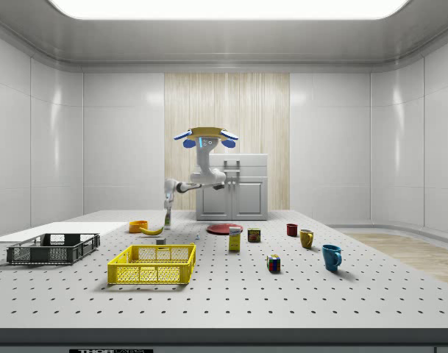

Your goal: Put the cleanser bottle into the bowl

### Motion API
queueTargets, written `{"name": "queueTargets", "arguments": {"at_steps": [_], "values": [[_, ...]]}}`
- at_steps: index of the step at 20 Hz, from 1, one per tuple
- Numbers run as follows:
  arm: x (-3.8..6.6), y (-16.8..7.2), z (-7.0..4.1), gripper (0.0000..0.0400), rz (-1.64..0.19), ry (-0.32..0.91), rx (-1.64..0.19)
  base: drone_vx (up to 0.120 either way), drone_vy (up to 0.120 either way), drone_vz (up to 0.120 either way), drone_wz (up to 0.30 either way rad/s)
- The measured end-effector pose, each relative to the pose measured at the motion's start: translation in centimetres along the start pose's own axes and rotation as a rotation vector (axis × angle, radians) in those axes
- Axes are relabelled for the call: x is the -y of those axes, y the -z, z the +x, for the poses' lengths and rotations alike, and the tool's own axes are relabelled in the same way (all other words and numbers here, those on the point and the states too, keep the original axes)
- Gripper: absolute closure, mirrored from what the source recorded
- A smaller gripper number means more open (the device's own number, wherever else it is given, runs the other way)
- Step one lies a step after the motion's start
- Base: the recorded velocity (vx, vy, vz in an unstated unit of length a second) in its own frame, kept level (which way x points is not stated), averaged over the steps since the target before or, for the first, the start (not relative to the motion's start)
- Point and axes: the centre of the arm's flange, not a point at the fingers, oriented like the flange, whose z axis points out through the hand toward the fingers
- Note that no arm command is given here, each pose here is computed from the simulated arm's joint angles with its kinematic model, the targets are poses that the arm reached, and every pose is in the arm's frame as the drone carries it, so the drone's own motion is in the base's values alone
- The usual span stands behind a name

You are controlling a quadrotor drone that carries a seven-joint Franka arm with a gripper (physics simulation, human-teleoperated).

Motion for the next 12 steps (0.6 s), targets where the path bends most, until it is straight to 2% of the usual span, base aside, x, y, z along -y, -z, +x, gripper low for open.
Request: {"name": "queueTargets", "arguments": {"at_steps": [3, 12], "values": [[0.0, 1.2, 0.0, 0.0276, 0.000, 0.001, 0.000, 0.013, 0.027, 0.120, 0.000], [0.0, 2.6, 0.0, 0.0276, 0.000, 0.002, 0.000, 0.120, 0.120, 0.120, 0.000]]}}
